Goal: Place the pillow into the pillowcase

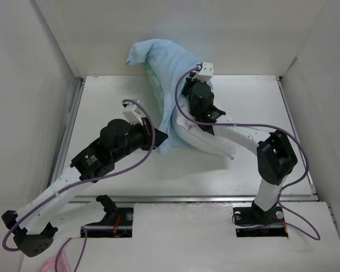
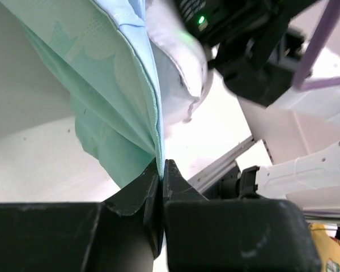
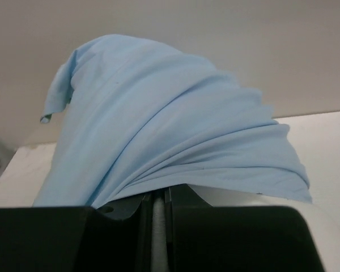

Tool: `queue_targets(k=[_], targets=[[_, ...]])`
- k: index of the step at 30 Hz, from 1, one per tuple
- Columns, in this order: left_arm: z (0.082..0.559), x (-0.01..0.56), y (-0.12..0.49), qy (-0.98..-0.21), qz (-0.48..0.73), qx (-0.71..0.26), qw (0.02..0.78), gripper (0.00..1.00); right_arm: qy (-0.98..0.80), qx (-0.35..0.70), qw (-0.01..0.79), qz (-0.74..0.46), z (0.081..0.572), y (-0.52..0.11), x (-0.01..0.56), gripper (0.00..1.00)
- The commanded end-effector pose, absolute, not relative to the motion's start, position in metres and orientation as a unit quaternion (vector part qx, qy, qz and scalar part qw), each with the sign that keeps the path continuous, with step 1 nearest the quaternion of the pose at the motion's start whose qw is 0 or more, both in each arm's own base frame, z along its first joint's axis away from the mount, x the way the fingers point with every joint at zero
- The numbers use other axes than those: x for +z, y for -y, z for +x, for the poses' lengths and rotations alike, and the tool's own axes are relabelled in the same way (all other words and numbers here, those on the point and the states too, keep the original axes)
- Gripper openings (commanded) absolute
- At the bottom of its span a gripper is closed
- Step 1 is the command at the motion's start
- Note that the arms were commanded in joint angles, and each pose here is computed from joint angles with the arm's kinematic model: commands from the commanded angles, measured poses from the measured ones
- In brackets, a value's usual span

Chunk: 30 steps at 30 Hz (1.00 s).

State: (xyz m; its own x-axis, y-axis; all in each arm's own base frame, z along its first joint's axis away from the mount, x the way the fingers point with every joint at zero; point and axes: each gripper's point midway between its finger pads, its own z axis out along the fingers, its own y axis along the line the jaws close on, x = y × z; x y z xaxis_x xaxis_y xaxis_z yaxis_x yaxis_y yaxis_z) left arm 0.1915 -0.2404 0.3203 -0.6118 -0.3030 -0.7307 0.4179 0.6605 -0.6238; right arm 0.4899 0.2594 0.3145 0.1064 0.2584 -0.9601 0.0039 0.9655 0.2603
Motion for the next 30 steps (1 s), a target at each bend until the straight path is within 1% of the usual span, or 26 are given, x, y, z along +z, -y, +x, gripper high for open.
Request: queue_targets(k=[1, 2, 4, 5, 6, 7, 8, 9, 10, 11, 12, 13, 14, 15, 16, 17, 18, 19, 22, 24, 26, 27, 29, 30], targets=[[0.144, 0.324, 0.261, -0.791, 0.095, -0.481, 0.365, 0.00, -0.659, 0.132, 0.735, 0.092, 0.518, -0.219, 0.339, 0.10], [0.147, 0.319, 0.271, -0.793, 0.110, -0.481, 0.358, 0.00, -0.667, 0.164, 0.718, 0.114, 0.519, -0.226, 0.328, 0.10], [0.148, 0.329, 0.283, -0.775, 0.146, -0.493, 0.367, 0.00, -0.687, 0.194, 0.693, 0.098, 0.523, -0.244, 0.297, 0.21], [0.151, 0.330, 0.285, -0.774, 0.154, -0.489, 0.371, 0.00, -0.692, 0.206, 0.687, 0.083, 0.522, -0.252, 0.292, 0.29], [0.159, 0.322, 0.289, -0.786, 0.153, -0.471, 0.370, 0.00, -0.695, 0.237, 0.677, 0.049, 0.517, -0.268, 0.292, 0.45], [0.163, 0.316, 0.287, -0.798, 0.152, -0.454, 0.367, 0.00, -0.700, 0.251, 0.669, 0.024, 0.513, -0.277, 0.290, 0.52], [0.171, 0.325, 0.285, -0.796, 0.150, -0.441, 0.386, 0.00, -0.709, 0.256, 0.657, 0.001, 0.507, -0.282, 0.286, 0.57], [0.179, 0.321, 0.286, -0.804, 0.143, -0.429, 0.387, 0.00, -0.708, 0.257, 0.657, -0.040, 0.501, -0.288, 0.293, 0.62], [0.182, 0.322, 0.286, -0.803, 0.146, -0.423, 0.393, 0.00, -0.706, 0.285, 0.641, -0.099, 0.488, -0.299, 0.295, 0.68], [0.186, 0.326, 0.284, -0.801, 0.141, -0.423, 0.399, 0.04, -0.711, 0.287, 0.630, -0.126, 0.473, -0.298, 0.303, 0.71], [0.190, 0.328, 0.284, -0.801, 0.142, -0.417, 0.406, 0.51, -0.708, 0.276, 0.627, -0.172, 0.462, -0.298, 0.306, 0.73], [0.196, 0.327, 0.281, -0.801, 0.140, -0.407, 0.415, 0.68, -0.709, 0.275, 0.617, -0.204, 0.451, -0.299, 0.308, 0.82], [0.197, 0.330, 0.278, -0.803, 0.139, -0.399, 0.421, 0.85, -0.712, 0.271, 0.610, -0.219, 0.441, -0.295, 0.310, 0.89], [0.206, 0.339, 0.270, -0.801, 0.125, -0.384, 0.443, 1.00, -0.732, 0.263, 0.582, -0.239, 0.423, -0.288, 0.307, 0.89], [0.211, 0.343, 0.264, -0.803, 0.113, -0.371, 0.454, 1.00, -0.736, 0.245, 0.571, -0.269, 0.414, -0.282, 0.302, 0.89], [0.215, 0.343, 0.257, -0.806, 0.106, -0.352, 0.463, 1.00, -0.743, 0.235, 0.564, -0.273, 0.409, -0.273, 0.303, 0.98], [0.221, 0.353, 0.252, -0.801, 0.096, -0.342, 0.482, 1.00, -0.759, 0.222, 0.545, -0.278, 0.394, -0.261, 0.301, 0.98], [0.231, 0.357, 0.240, -0.801, 0.070, -0.315, 0.504, 1.00, -0.767, 0.213, 0.536, -0.280, 0.387, -0.255, 0.296, 0.98], [0.252, 0.373, 0.224, -0.789, 0.042, -0.270, 0.551, 1.00, -0.796, 0.178, 0.517, -0.261, 0.372, -0.226, 0.283, 0.98], [0.266, 0.379, 0.224, -0.782, 0.038, -0.259, 0.566, 1.00, -0.814, 0.157, 0.513, -0.221, 0.378, -0.200, 0.272, 1.00], [0.279, 0.383, 0.224, -0.780, 0.050, -0.240, 0.576, 1.00, -0.820, 0.164, 0.511, -0.199, 0.382, -0.192, 0.269, 1.00], [0.295, 0.372, 0.226, -0.791, 0.048, -0.215, 0.571, 1.00, -0.824, 0.163, 0.507, -0.194, 0.384, -0.185, 0.267, 1.00], [0.313, 0.377, 0.232, -0.789, 0.066, -0.201, 0.576, 1.00, -0.829, 0.176, 0.495, -0.194, 0.385, -0.188, 0.259, 1.00], [0.334, 0.356, 0.243, -0.804, 0.081, -0.183, 0.560, 1.00, -0.832, 0.178, 0.490, -0.188, 0.384, -0.188, 0.255, 1.00]])
